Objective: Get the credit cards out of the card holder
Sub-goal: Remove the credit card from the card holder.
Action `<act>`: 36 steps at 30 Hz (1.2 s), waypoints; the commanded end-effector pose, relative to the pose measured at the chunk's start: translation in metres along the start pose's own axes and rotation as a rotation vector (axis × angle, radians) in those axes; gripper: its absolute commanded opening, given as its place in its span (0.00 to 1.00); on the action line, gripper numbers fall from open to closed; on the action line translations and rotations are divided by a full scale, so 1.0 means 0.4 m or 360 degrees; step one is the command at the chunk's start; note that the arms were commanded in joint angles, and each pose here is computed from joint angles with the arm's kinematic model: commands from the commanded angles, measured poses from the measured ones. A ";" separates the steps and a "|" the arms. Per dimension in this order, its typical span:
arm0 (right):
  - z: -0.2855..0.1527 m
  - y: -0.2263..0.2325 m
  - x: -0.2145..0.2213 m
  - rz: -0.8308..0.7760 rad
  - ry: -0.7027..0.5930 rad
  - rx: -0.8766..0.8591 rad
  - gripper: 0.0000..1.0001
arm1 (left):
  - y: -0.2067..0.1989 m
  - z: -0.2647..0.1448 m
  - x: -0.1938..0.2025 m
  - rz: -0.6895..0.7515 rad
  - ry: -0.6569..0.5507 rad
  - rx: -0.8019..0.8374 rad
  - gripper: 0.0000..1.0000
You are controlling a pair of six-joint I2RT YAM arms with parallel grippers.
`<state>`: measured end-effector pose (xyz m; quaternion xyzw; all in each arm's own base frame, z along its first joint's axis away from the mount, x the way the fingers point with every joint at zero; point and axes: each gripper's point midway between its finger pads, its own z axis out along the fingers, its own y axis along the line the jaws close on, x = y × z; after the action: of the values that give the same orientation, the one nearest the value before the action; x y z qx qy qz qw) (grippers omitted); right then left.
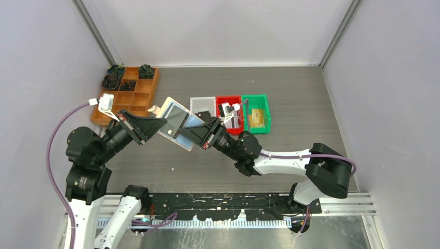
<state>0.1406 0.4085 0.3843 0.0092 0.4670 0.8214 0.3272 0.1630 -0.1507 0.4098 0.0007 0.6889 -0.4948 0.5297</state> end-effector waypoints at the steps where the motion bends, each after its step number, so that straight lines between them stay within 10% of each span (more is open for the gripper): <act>1: 0.003 0.126 -0.011 -0.0026 -0.0043 -0.0242 0.01 | -0.016 0.000 -0.052 0.0088 -0.0132 -0.0002 0.00; 10: 0.024 0.169 -0.052 -0.0053 -0.0119 -0.0302 0.28 | -0.038 -0.008 -0.025 0.0059 -0.0054 0.0080 0.00; 17: 0.041 0.178 -0.048 -0.0007 -0.0077 -0.0340 0.02 | -0.045 -0.011 -0.025 0.0049 -0.0053 0.0089 0.00; 36: -0.027 0.134 -0.020 0.0016 -0.0062 -0.0221 0.01 | -0.057 -0.006 -0.070 0.0274 -0.0124 0.0092 0.00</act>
<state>0.1374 0.4059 0.3911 0.0209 0.4590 0.8263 0.3258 0.1594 -0.1522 0.4193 0.0198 0.6799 -0.4959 0.5398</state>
